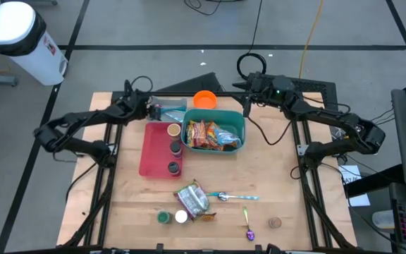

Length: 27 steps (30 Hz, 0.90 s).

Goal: Pick & Place Food Item
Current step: Adjust the gray bin

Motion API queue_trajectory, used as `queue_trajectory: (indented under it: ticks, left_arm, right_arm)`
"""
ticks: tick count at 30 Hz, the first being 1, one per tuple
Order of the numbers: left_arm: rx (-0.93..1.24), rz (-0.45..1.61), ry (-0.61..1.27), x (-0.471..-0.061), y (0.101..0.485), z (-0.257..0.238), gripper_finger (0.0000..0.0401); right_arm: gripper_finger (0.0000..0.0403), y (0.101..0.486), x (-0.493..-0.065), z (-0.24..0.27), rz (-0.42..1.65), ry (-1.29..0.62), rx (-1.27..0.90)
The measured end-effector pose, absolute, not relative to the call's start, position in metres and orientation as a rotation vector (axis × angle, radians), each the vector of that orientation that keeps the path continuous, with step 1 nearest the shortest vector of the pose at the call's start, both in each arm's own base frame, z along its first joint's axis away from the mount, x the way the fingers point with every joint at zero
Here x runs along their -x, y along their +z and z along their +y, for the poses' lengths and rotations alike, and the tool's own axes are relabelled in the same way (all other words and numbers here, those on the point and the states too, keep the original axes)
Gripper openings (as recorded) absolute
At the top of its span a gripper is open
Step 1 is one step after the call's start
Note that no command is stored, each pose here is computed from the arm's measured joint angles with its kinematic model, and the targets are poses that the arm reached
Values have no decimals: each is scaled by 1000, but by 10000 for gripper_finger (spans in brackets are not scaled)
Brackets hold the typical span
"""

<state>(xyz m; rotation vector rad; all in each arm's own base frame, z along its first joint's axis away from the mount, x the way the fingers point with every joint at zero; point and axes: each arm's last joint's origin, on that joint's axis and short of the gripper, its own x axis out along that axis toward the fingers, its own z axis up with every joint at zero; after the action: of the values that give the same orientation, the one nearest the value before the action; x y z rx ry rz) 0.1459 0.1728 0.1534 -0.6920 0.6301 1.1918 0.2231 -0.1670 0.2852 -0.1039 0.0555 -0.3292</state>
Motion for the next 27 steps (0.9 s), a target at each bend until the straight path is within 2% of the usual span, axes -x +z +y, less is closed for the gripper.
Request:
queue_trajectory:
  ticks: [4, 7, 12, 13, 17, 21, 27]
  left_arm:
    - [722, 651, 1205, -147, 146, 174, 202]
    - [734, 653, 1210, -147, 145, 174, 145]
    - [730, 640, 1214, -148, 145, 175, 26]
    - [724, 632, 1213, -148, 146, 176, 16]
    - [711, 594, 1214, -150, 148, 178, 21]
    - [687, 550, 1192, -152, 152, 180, 8]
    - [638, 424, 1180, -146, 176, 180, 6]
  right_arm:
    - [198, 285, -223, -167, 56, -329, 108]
    - [198, 285, -223, -167, 58, -329, 122]
    - [194, 285, -223, -167, 58, -329, 123]
    - [193, 285, -223, -167, 58, -329, 123]
    - [188, 285, -223, -167, 59, -329, 126]
    - [185, 285, -223, -167, 64, -329, 123]
    - [184, 284, -223, -167, 74, -329, 118]
